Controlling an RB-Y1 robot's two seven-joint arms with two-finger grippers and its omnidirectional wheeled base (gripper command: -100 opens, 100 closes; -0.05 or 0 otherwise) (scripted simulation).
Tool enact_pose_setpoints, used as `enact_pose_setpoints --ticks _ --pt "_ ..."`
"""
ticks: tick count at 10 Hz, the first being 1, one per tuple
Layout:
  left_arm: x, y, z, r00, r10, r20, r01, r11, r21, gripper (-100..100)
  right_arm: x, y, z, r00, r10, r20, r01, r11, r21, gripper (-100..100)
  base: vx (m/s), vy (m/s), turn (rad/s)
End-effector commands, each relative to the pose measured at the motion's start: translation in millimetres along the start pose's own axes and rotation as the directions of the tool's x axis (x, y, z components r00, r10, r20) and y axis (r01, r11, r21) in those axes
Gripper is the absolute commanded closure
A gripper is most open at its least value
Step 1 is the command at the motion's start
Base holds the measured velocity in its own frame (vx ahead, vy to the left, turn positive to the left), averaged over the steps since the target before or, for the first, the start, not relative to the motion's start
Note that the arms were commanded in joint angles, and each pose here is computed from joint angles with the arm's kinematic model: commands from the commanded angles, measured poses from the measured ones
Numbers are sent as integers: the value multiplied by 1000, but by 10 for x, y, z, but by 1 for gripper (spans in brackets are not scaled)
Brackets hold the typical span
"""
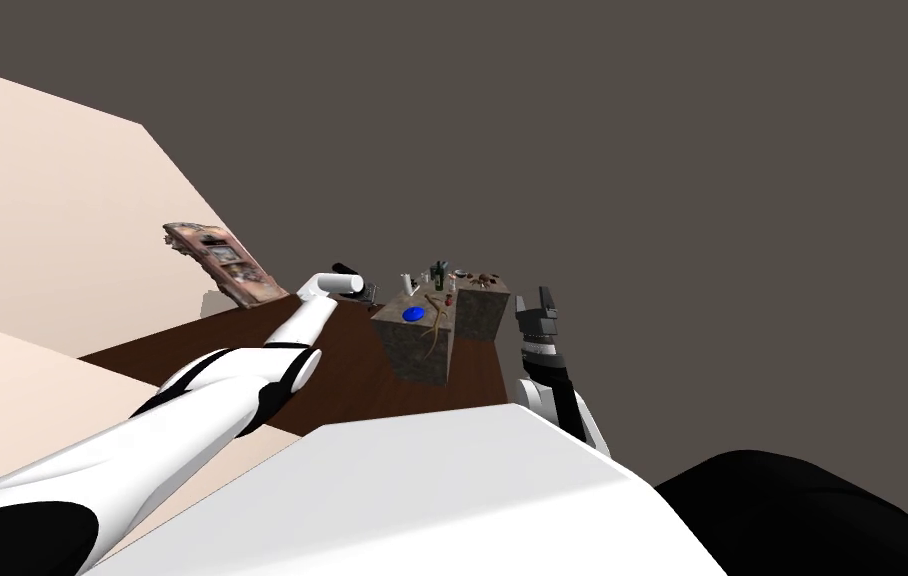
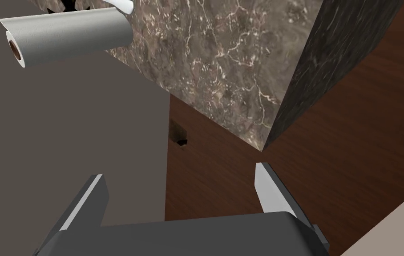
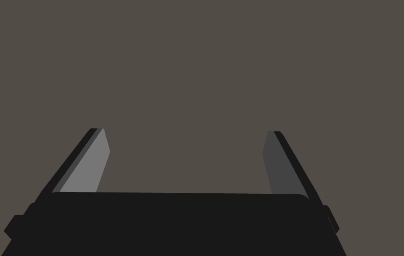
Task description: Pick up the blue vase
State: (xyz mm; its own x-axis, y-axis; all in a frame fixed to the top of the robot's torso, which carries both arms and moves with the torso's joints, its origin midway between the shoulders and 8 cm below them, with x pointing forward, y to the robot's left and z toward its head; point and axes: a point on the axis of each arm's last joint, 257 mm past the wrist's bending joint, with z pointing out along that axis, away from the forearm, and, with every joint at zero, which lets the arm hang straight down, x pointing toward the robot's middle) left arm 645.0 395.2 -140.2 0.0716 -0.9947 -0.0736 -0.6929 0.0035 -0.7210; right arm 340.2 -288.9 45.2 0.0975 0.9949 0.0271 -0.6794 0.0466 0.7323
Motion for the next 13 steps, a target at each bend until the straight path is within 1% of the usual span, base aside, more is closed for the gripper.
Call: enact_pose_setpoints --ticks 1,2,3,4,5,6,7,8,9,10,11,12,13 --pt "-39 174 35 1000 -13 2 13 997 -74 -100 0 0 0 1000 0 0 0 1000 0 0 69 -34 -70" --pt "-39 242 29 1000 -13 2 13 995 -101 -100 0 0 0 1000 0 0 0 1000 0 0 84 -43 -56" --pt "-59 356 48 1000 -23 4 23 988 -152 -100 0 0 0 1000 0 0 0 1000 0 0 112 -57 -79" --pt "-65 435 45 1000 -25 5 25 983 -181 -100 0 0 0 1000 0 0 0 1000 0 0 99 -59 -45" --pt "-64 462 40 1000 -25 5 25 981 -191 -100 0 0 0 1000 0 0 0 1000 0 0 41 -30 5" --pt "-86 625 52 999 -35 8 36 966 -255 -100 0 0 0 1000 0 0 0 1000 0 0 73 -36 -73" --pt "-84 681 36 999 -35 9 36 960 -276 -100 0 0 0 1000 0 0 0 1000 0 0 79 -38 -54" --pt "-91 818 27 999 -42 10 43 943 -330 -100 0 0 0 1000 0 0 0 1000 0 0 96 -64 -86" --pt "-99 896 18 999 -45 12 46 933 -356 -100 0 0 0 1000 0 0 0 1000 0 0 94 -56 -38" --pt "-112 1049 14 998 -53 16 55 911 -408 -100 0 0 0 1000 0 0 0 1000 0 0 127 -41 -78" --pt "-109 1105 -12 998 -53 16 55 901 -430 -100 0 0 0 1000 0 0 0 1000 0 0 108 -46 -37" --pt "-116 1259 -27 998 -61 20 63 875 -479 -100 0 0 0 1000 0 0 0 1000 0 0 100 -68 -71" --pt "-113 1302 -52 998 -61 20 63 866 -496 -100 0 0 0 1000 0 0 0 1000 0 0 84 -49 -31"
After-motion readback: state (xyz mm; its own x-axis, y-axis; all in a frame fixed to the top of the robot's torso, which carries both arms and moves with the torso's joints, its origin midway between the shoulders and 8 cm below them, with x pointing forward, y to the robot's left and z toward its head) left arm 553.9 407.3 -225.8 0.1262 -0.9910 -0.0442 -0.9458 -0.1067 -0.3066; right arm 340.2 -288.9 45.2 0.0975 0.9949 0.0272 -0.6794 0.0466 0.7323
